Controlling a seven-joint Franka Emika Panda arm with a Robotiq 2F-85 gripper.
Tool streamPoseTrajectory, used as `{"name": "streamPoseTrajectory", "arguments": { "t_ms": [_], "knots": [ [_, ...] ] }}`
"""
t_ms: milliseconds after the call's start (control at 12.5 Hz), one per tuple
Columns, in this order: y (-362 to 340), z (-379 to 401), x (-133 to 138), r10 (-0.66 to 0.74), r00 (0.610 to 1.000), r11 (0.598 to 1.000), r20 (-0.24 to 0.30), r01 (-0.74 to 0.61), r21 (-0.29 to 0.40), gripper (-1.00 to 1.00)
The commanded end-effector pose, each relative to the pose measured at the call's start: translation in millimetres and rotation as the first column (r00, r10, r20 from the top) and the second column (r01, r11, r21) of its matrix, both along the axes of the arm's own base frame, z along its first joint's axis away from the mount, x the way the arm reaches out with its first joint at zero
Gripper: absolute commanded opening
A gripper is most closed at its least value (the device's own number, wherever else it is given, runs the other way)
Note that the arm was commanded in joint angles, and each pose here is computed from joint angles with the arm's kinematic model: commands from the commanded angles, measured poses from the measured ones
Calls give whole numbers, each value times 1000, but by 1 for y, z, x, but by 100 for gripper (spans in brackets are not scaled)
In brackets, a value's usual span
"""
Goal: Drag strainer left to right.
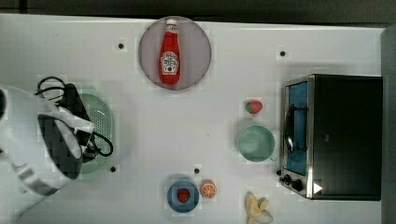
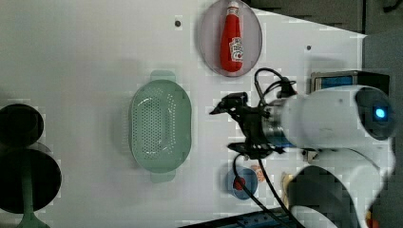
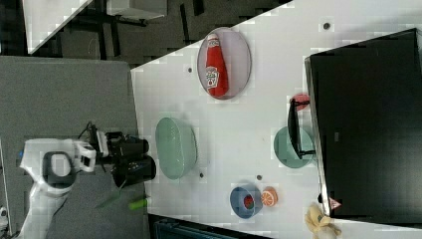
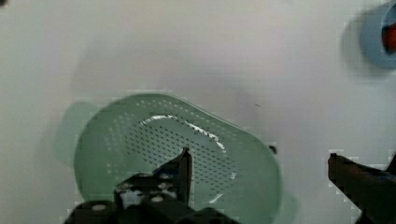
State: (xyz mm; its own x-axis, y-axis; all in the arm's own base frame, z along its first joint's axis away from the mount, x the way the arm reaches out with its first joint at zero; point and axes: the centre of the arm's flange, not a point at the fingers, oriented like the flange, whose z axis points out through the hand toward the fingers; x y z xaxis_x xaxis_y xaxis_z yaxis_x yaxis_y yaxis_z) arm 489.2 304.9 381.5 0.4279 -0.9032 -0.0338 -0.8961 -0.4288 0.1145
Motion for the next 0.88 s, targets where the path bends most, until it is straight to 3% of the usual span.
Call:
{"name": "streamPoseTrajectory", "arguments": {
  "t_ms": [80, 480, 640, 880],
  "knots": [
    [16, -41, 1, -231, 973, 973, -21, 231, 9, 100],
    [27, -135, 7, -415, 908, 905, -59, 419, 70, 100],
    [26, -161, 7, -409, 912, 906, -40, 410, 106, 100],
    [10, -195, -1, -382, 924, 920, -18, 382, 88, 100]
  ]
}}
